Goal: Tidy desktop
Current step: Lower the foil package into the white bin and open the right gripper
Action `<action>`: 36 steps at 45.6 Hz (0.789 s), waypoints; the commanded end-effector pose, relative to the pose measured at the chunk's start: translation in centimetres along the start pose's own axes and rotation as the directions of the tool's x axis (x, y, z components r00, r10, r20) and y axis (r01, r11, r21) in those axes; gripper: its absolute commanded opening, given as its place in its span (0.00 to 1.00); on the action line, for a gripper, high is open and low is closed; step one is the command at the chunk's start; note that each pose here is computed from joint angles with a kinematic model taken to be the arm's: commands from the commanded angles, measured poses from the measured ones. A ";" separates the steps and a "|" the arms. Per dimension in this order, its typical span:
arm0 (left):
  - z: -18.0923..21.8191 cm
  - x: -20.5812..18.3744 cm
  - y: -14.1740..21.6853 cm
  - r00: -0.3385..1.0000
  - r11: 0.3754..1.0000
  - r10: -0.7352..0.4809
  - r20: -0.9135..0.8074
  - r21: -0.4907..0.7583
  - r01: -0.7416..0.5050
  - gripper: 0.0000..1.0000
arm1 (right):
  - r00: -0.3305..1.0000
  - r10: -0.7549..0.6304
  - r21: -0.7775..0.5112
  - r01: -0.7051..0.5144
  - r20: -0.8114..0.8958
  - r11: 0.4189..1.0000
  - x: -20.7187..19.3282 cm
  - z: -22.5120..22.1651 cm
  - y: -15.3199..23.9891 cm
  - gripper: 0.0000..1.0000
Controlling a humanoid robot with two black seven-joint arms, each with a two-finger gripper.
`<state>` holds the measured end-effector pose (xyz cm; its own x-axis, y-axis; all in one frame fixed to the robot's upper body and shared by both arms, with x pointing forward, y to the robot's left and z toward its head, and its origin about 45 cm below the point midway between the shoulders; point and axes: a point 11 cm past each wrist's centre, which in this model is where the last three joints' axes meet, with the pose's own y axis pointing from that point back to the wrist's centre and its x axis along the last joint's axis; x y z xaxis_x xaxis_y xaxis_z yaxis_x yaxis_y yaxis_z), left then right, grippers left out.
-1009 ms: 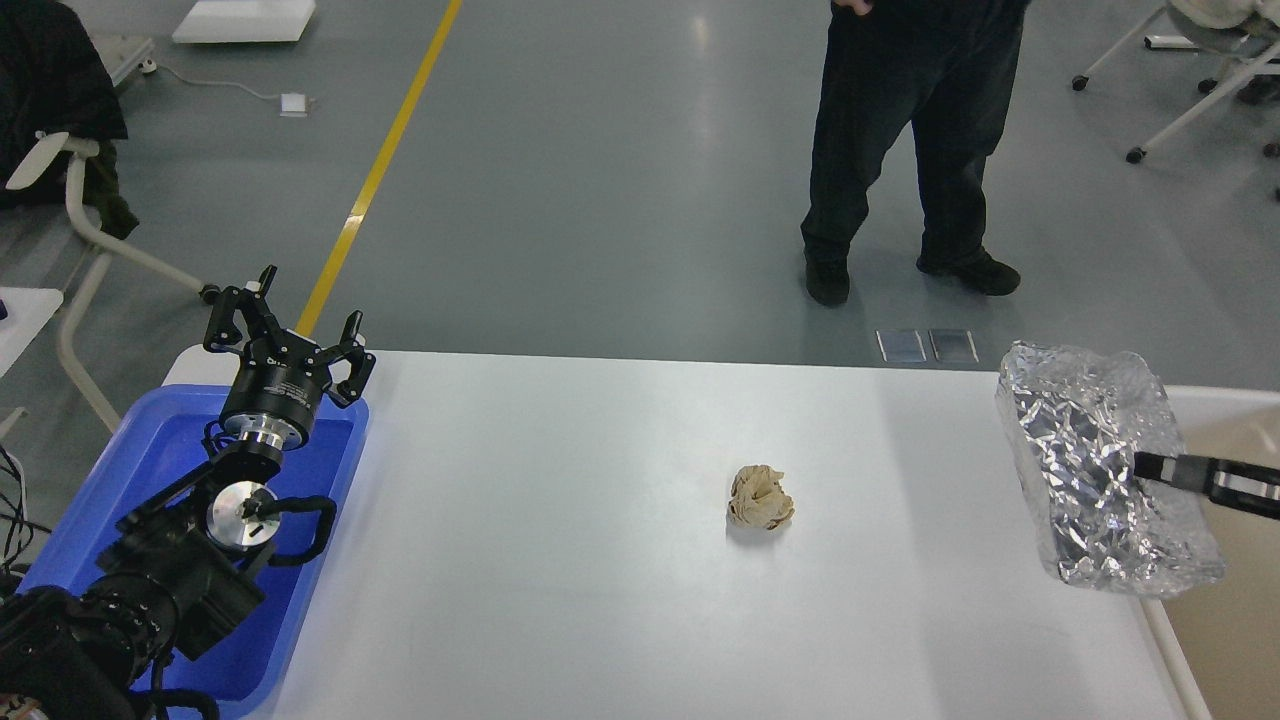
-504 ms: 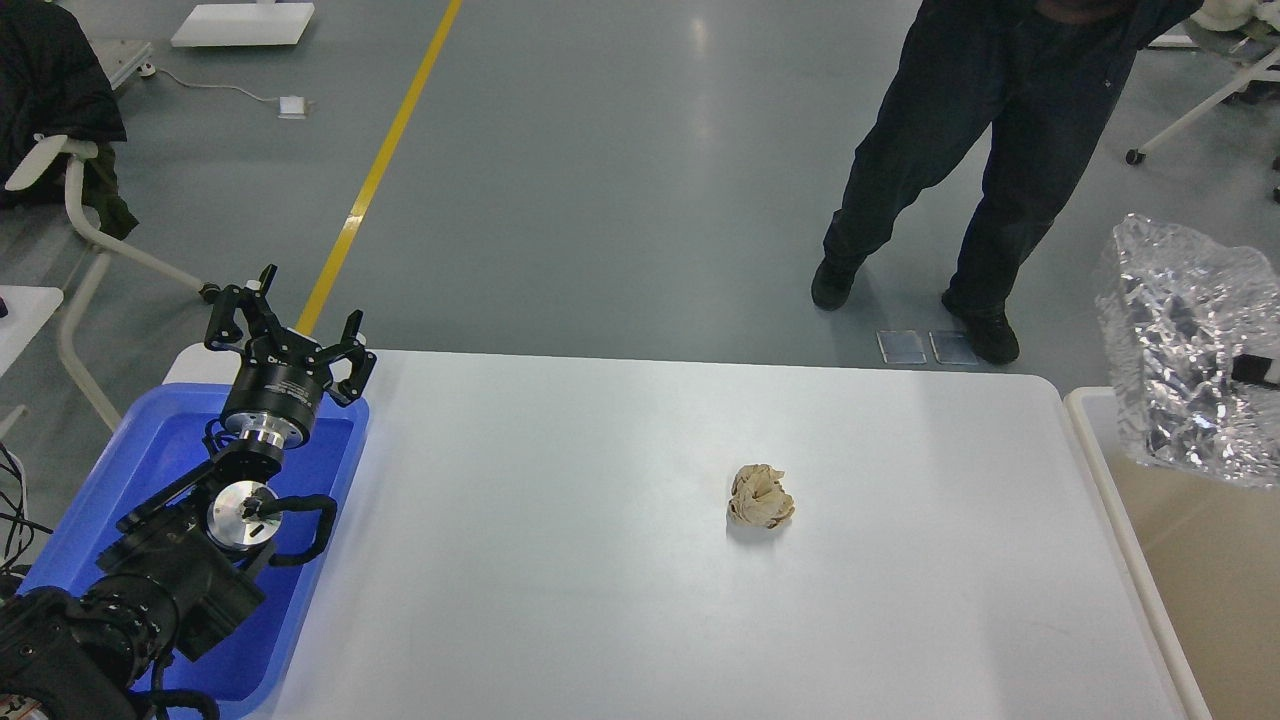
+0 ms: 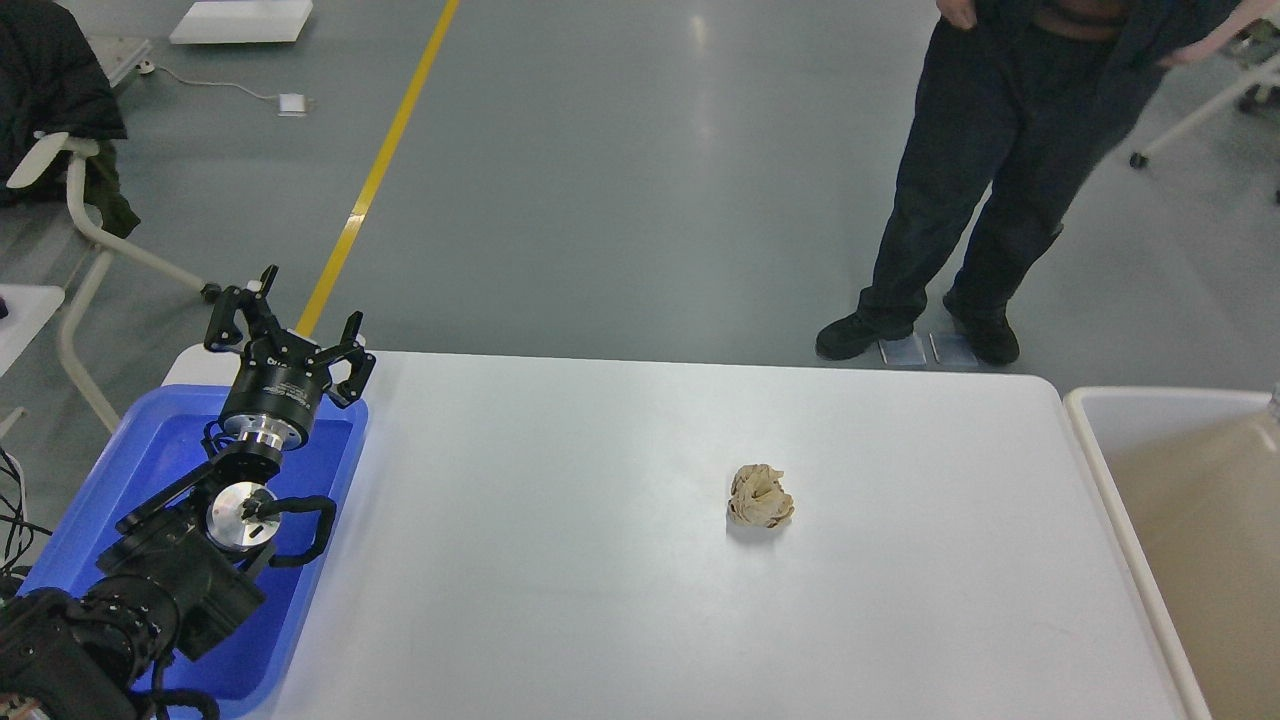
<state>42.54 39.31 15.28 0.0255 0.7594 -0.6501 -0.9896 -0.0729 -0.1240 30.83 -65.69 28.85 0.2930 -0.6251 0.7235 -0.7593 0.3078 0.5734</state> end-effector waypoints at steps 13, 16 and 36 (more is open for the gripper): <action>0.1 0.0 0.0 1.000 1.000 0.000 0.001 -0.001 0.000 1.00 | 0.996 0.088 -0.302 -0.078 0.019 0.950 -5.0 5.0 -3.9 0.00; 0.0 0.0 0.0 1.000 1.000 0.000 -0.001 0.000 0.000 1.00 | 0.997 0.071 -0.314 -0.063 0.016 0.948 -6.7 5.2 -4.5 0.00; 0.0 0.0 0.0 1.000 1.000 0.000 -0.001 0.000 0.000 1.00 | 0.997 0.024 -0.326 0.001 0.074 0.945 -13.4 5.6 -6.4 0.00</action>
<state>42.53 39.30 15.27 0.0253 0.7593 -0.6502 -0.9896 -0.0729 -0.1237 29.07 -64.56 15.80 0.2342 -0.6541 0.7192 -0.5453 0.5240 0.6542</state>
